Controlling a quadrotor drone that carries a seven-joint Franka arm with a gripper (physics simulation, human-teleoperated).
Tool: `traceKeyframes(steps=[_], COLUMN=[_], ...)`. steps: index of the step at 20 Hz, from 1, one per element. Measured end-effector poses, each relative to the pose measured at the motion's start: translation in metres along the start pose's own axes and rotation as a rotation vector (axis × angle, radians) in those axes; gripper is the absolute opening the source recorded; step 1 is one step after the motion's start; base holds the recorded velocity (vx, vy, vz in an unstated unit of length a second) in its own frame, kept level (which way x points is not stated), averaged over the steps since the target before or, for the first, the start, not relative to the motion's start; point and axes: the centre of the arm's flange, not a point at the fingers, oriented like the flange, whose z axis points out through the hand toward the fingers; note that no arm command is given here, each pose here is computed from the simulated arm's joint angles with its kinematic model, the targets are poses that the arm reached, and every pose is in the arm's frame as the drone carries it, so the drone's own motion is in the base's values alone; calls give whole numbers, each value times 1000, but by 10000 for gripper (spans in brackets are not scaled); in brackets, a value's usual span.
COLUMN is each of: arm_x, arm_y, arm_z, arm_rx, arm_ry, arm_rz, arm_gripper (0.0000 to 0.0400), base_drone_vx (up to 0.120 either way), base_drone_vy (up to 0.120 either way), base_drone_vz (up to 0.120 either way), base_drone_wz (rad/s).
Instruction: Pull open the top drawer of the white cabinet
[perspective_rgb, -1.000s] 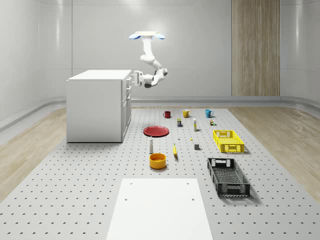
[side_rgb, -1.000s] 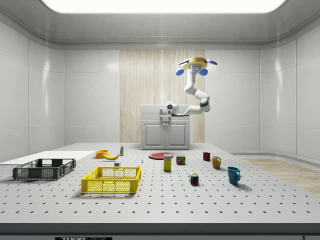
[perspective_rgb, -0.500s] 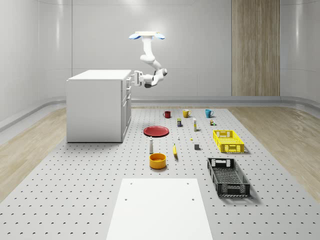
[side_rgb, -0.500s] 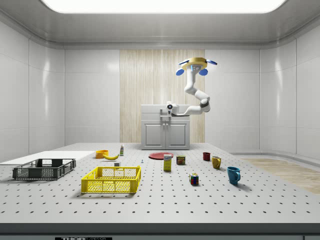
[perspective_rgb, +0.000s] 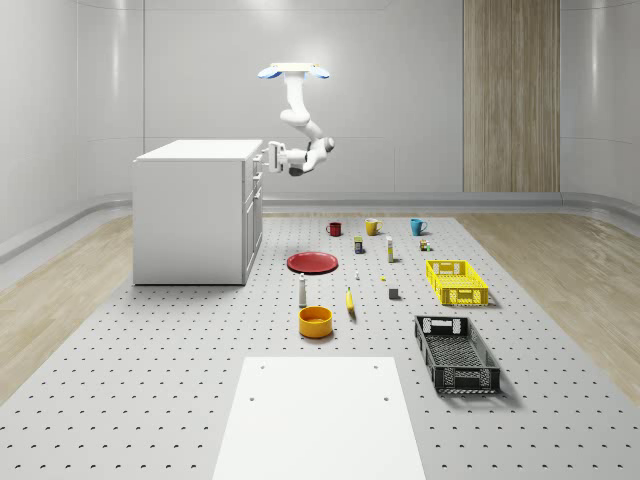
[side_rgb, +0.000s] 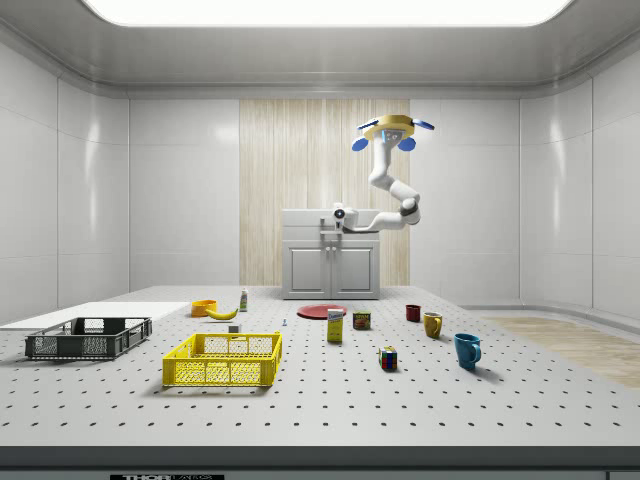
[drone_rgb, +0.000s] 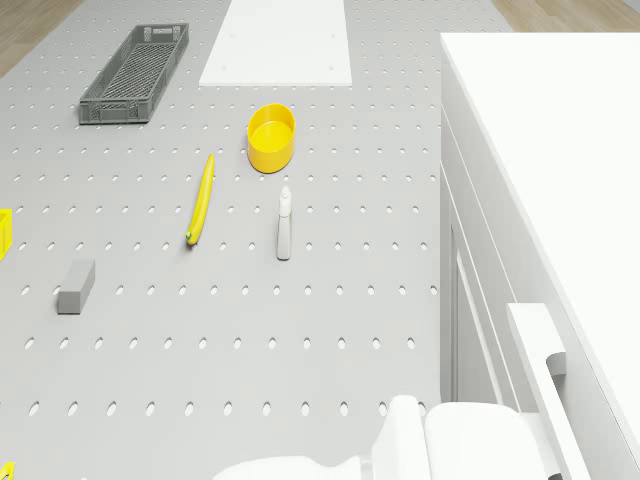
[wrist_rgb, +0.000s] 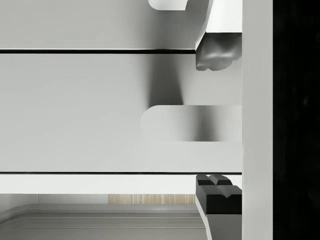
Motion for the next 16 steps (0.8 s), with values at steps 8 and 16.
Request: traceKeyframes(steps=[8,16], arm_x=[9,16], arm_y=[-9,-16], arm_z=[0,0], arm_rx=[0,0], arm_ry=[0,0], arm_rz=[0,0], arm_gripper=[305,305], base_drone_vx=[0,0], base_drone_vy=[0,0], base_drone_vz=[0,0], base_drone_wz=[0,0])
